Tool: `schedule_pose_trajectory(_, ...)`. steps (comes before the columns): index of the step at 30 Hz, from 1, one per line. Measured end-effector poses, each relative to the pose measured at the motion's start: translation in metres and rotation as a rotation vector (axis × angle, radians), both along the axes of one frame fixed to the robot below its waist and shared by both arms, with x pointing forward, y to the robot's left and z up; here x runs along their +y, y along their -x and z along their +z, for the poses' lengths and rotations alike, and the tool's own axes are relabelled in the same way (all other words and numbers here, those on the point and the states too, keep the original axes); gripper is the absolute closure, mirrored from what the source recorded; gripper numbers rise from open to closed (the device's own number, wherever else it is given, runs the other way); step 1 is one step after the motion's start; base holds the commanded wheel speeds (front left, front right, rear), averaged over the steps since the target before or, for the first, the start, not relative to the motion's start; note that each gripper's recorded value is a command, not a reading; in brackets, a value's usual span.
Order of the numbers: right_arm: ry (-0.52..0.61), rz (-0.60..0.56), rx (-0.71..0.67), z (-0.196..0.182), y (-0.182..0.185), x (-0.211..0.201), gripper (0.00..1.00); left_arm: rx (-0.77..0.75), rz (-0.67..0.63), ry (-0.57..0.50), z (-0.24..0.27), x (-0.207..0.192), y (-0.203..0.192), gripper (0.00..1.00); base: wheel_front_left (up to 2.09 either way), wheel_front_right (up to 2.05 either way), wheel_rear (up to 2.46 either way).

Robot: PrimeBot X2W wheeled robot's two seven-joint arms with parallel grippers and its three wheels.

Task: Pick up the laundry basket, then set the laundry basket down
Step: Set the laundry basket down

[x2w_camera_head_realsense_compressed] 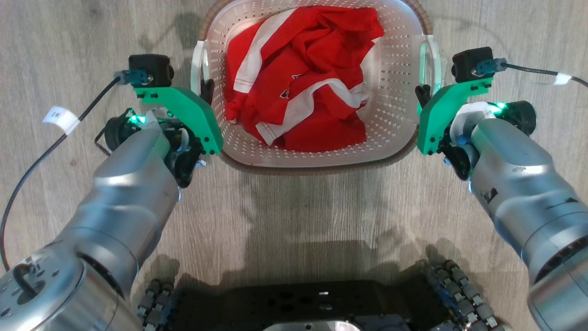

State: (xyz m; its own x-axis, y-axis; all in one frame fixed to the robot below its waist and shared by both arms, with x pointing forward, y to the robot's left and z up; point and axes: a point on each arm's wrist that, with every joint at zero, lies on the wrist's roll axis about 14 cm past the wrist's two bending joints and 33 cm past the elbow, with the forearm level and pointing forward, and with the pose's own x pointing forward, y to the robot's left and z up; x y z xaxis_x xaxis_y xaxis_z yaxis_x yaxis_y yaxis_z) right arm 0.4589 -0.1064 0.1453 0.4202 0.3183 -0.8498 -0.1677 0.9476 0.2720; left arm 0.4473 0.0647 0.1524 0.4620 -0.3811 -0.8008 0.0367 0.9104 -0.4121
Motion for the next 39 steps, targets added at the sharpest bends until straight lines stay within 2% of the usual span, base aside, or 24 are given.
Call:
schedule_pose_trajectory(4,0.006,0.019,-0.002,0.001,0.000,0.001,1.00,-0.005,-0.003,0.003,0.002,0.000,-0.001,1.00,0.00,0.00,0.00)
schedule_pose_trajectory(5,0.006,0.032,-0.009,0.001,0.000,0.003,0.97,-0.004,0.006,0.006,0.003,0.000,-0.002,1.00,0.00,0.00,0.00)
schedule_pose_trajectory(6,0.006,0.053,-0.014,0.002,0.000,0.006,0.58,-0.002,0.015,0.008,0.003,0.001,-0.002,0.80,0.00,0.00,0.00)
schedule_pose_trajectory(7,0.015,0.073,-0.016,0.002,0.001,0.007,0.00,-0.003,0.018,0.004,0.003,0.004,-0.003,0.29,0.00,0.00,0.00)
schedule_pose_trajectory(8,0.021,0.079,-0.017,0.001,0.002,0.006,0.00,-0.005,0.021,0.005,0.003,0.006,-0.004,0.00,0.00,0.00,0.00)
schedule_pose_trajectory(17,0.048,0.078,-0.079,0.015,-0.009,-0.008,0.00,-0.016,0.019,-0.009,0.014,0.014,-0.008,0.00,0.00,0.00,0.00)
schedule_pose_trajectory(24,0.041,0.044,-0.134,0.040,-0.016,-0.011,0.00,-0.031,0.012,-0.034,0.029,0.023,0.002,0.00,0.00,0.00,0.00)
schedule_pose_trajectory(39,0.035,-0.026,-0.319,0.111,-0.012,-0.024,0.00,-0.237,0.004,-0.107,0.097,0.038,-0.011,0.00,0.00,0.00,0.00)
